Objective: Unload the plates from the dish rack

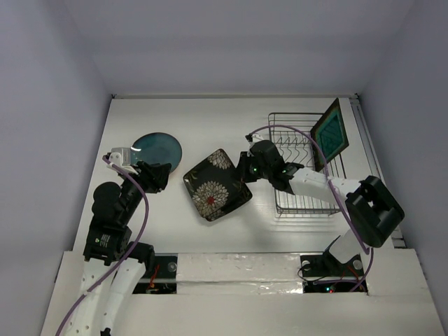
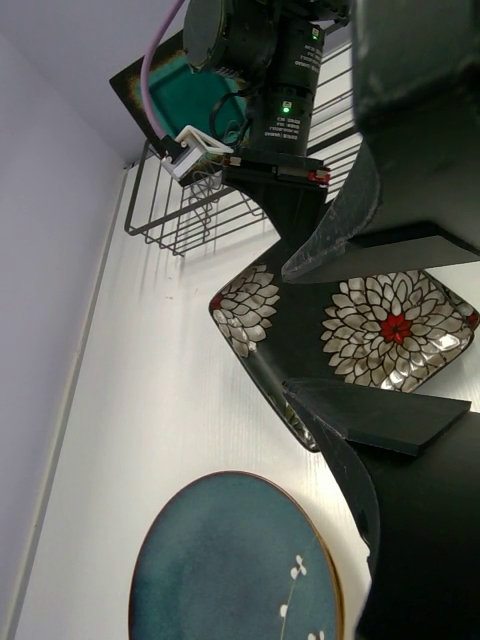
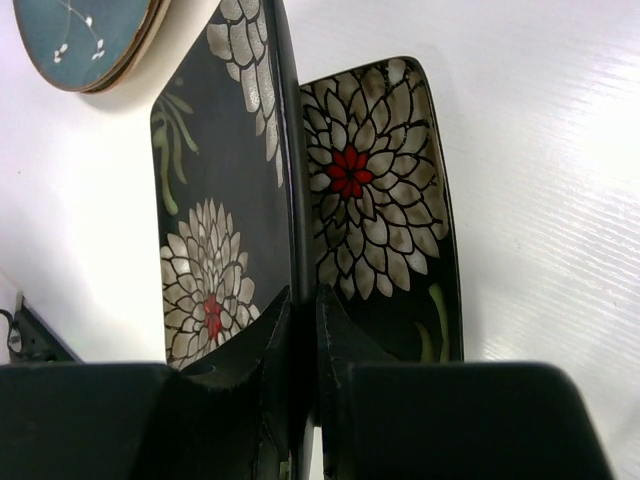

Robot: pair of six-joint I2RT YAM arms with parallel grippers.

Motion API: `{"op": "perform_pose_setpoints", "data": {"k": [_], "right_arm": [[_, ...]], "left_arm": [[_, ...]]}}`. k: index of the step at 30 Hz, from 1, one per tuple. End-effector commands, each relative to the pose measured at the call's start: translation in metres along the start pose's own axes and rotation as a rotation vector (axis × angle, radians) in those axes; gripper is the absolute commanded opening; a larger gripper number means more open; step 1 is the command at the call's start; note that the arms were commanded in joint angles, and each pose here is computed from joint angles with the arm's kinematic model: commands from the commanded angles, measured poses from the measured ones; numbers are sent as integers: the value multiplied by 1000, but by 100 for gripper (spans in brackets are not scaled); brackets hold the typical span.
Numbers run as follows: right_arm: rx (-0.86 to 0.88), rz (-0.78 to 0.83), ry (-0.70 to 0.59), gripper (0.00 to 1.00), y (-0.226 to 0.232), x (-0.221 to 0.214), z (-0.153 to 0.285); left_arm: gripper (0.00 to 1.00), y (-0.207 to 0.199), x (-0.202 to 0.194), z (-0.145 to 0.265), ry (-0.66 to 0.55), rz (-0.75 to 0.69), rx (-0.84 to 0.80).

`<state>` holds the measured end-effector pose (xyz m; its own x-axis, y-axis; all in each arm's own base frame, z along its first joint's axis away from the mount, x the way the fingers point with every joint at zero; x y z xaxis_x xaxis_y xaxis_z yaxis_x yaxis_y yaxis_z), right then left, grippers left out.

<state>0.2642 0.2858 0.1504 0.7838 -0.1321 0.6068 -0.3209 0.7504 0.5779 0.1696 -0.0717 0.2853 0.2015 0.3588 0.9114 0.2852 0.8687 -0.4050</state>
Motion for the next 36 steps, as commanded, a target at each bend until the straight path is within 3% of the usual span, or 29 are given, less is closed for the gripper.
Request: {"op": "perform_pose_setpoints", "data": {"k": [1,8,13,15,29,30,36], "right_arm": [[135,-12,-159,0,29,34,3],[78,-19,-135,1,15,28,-1],[9,-6,-108,16,6,25,-3],[-6,5,-84,30,3,21,-6],[-165,50,-6,47,-25,7,-17],[-188,54,-16,53,-28,8,-17],[-218,74,-15,64,-31,11,-20]], "left_arm": [[40,-5,11,-2,-49,-10,-33],[40,-5,11,-1,-49,-10,-33],[40,-5,11,-1,-50,-9,-34],[40,-6,11,-1,-52,-9,-35],[40,-6,13,1,-60,-10,-38],[40,-7,13,1,-59,-10,-40],[40,-7,13,1,-60,-10,-38]]}}
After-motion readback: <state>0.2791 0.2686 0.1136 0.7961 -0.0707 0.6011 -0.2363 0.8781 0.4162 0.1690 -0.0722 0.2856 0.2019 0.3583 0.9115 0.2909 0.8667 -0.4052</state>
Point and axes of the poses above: each gripper's point midway between its finger pads, its own z axis back along the fingers, its own y axis along the line the jaws close on, x = y × z, the point moved 6 cm from there along z, back along the fingers, and after that the axes turned 4 degrees about -z, right-handed, at the moved point
